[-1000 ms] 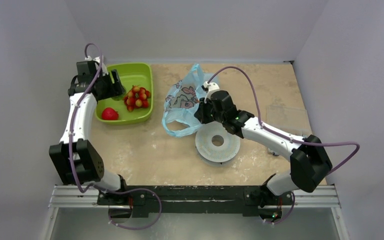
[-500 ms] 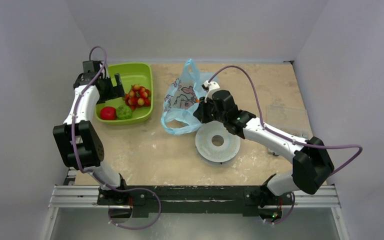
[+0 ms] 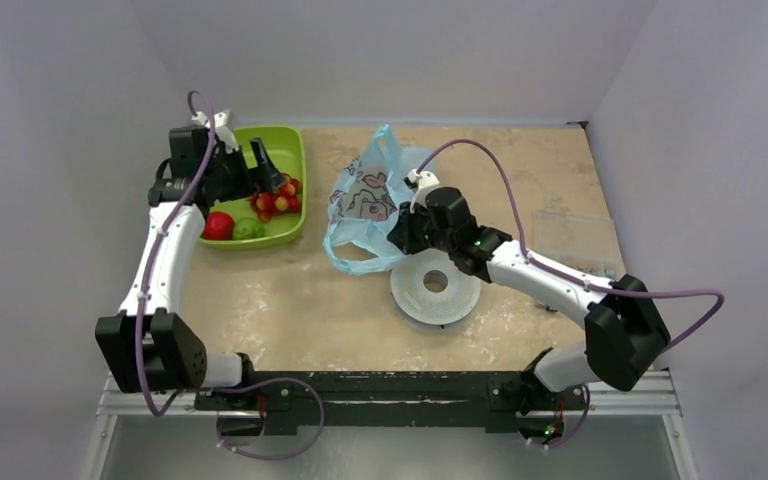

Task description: Take the fake fruits out of the plastic bag

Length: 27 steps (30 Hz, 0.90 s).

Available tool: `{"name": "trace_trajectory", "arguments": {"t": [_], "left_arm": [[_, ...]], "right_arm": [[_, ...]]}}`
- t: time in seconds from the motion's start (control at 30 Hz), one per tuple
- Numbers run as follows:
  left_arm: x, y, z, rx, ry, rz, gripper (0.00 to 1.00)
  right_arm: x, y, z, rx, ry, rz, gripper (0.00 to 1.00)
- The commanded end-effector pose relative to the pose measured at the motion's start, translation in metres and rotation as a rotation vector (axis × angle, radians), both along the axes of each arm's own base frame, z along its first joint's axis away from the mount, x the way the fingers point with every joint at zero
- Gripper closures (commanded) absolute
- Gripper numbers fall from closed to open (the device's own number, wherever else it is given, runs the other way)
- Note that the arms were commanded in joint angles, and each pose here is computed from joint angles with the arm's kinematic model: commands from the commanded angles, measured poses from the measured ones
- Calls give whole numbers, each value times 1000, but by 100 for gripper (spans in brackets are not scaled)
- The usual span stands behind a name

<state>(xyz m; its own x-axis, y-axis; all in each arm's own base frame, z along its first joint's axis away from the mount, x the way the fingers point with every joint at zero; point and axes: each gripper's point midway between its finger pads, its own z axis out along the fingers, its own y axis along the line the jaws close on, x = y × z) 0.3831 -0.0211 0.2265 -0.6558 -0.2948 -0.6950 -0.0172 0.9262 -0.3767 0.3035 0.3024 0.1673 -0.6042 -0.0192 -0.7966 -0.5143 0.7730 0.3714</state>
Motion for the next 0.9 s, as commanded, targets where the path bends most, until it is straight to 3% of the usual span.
{"name": "trace_trajectory", "arguments": {"t": [0.0, 0.13, 0.4, 0.7, 0.77, 0.87], "left_arm": [[-19, -83, 21, -253, -77, -174, 14], [-35, -140, 14, -378, -122, -275, 24], [-50, -224, 33, -404, -272, -362, 40], [-17, -286, 20, -304, -185, -443, 53], [-18, -295, 24, -275, -205, -451, 51], [-21, -295, 37, -245, -247, -440, 37]], "right_arm": [[-8, 3, 14, 56, -36, 32, 100], [-13, -3, 2, 36, -15, 21, 100], [-15, -32, -8, -13, -26, -94, 100], [-10, -84, -29, -152, 9, -347, 100], [-12, -87, -34, -167, 21, -352, 100], [-15, -90, -39, -184, 25, -346, 100]]}}
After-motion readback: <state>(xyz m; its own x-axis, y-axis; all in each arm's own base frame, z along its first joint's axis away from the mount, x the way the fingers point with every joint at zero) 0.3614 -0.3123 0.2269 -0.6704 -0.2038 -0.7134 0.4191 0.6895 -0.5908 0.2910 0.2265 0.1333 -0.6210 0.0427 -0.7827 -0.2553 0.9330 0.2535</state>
